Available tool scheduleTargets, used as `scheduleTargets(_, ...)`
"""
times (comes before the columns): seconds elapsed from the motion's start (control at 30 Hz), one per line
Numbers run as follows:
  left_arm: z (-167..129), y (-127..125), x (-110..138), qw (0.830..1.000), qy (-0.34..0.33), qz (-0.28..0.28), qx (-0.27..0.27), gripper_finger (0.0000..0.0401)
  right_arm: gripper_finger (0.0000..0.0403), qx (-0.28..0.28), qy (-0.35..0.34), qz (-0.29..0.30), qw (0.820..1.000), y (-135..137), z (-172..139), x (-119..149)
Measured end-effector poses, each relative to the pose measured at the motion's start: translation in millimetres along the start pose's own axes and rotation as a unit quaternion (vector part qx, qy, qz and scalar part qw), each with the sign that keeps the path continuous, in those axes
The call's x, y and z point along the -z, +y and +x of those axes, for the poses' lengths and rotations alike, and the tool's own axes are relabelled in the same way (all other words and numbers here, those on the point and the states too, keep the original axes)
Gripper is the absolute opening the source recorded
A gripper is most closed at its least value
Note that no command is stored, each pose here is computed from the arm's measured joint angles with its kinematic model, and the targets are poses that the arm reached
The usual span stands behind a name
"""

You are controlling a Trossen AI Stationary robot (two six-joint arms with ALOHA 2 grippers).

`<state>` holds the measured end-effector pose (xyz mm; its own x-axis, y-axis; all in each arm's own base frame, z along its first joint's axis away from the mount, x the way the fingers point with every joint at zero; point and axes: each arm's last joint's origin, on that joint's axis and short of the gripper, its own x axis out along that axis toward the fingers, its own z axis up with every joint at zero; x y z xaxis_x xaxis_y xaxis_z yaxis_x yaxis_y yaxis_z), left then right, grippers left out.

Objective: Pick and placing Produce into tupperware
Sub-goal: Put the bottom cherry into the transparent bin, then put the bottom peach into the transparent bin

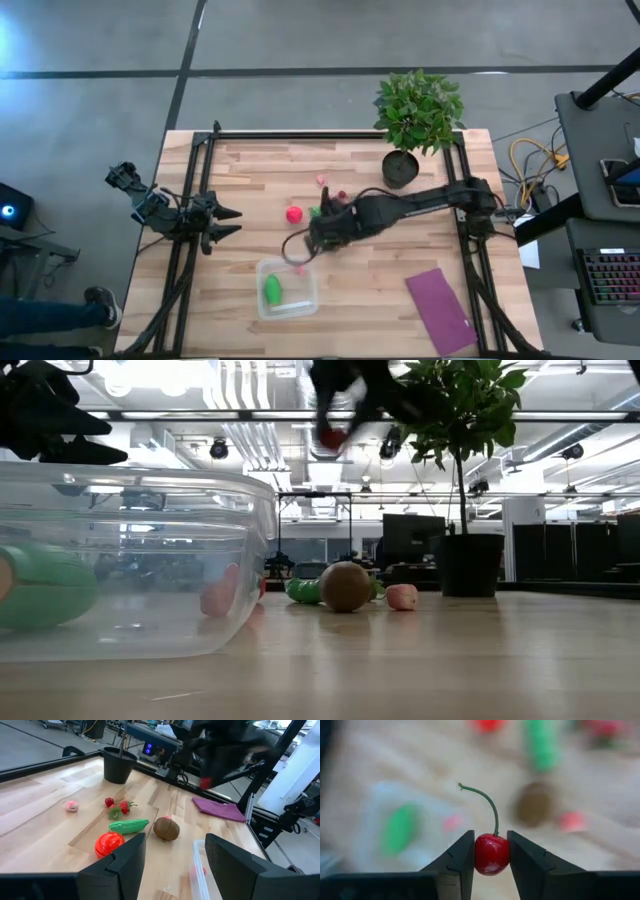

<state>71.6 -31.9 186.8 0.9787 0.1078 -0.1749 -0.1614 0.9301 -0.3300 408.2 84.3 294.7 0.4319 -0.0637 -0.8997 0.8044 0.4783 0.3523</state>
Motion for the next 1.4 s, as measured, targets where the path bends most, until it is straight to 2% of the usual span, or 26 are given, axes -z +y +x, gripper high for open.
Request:
scheduleTargets(0.13, 0, 0, 0, 1.000, 0.000, 0.000, 0.000, 0.0192, 0.0109, -0.123, -0.005, -0.071, 0.990, 35, -16, 15)
scheduleTargets(0.27, 0, 0, 0, 1.000, 0.000, 0.001, 0.000, 0.0192, 0.0109, -0.196, -0.029, -0.128, 0.972, 59, -6, 24)
scheduleTargets(0.53, 0, 0, 0, 1.000, 0.000, 0.000, 0.000, 0.0192, 0.0123, -0.194, 0.080, -0.143, 0.967, 69, 49, 39)
scheduleTargets(0.67, 0, 0, 0, 1.000, 0.000, 0.000, 0.001, 0.0192, 0.0131, -0.180, 0.093, -0.148, 0.968, 71, 68, 51)
scheduleTargets(0.87, 0, 0, 0, 1.000, 0.000, 0.000, 0.001, 0.0192, 0.0158, -0.178, 0.095, -0.152, 0.967, 77, 76, 60)
scheduleTargets(0.93, 0, 0, 0, 1.000, 0.000, 0.000, 0.001, 0.0192, 0.0169, -0.158, 0.087, -0.151, 0.972, 75, 78, 61)
scheduleTargets(1.0, 0, 0, 0, 1.000, 0.000, 0.000, 0.000, 0.0192, 0.0176, -0.100, 0.069, -0.130, 0.984, 65, 71, 59)
scheduleTargets(1.07, 0, 0, 0, 1.000, 0.001, 0.000, 0.000, 0.0192, 0.0178, 0.000, 0.049, -0.082, 0.995, 48, 54, 58)
scheduleTargets(1.1, 0, 0, 0, 1.000, 0.000, 0.000, 0.000, 0.0192, 0.0178, 0.057, 0.045, -0.058, 0.996, 37, 43, 56)
scheduleTargets(1.2, 0, 0, 0, 1.000, 0.000, 0.000, 0.000, 0.0192, 0.0178, 0.202, 0.049, -0.031, 0.978, 10, 16, 54)
scheduleTargets(1.23, 0, 0, 0, 1.000, 0.000, 0.000, 0.000, 0.0192, 0.0178, 0.219, 0.054, -0.034, 0.974, 7, 14, 53)
scheduleTargets(1.33, 0, 0, 0, 1.000, 0.000, 0.000, 0.000, 0.0192, 0.0178, 0.171, 0.079, -0.069, 0.980, 10, 18, 48)
scheduleTargets(1.4, 0, 0, 0, 1.000, 0.001, 0.002, 0.000, 0.0192, 0.0178, 0.166, 0.072, -0.083, 0.980, 8, 22, 42)
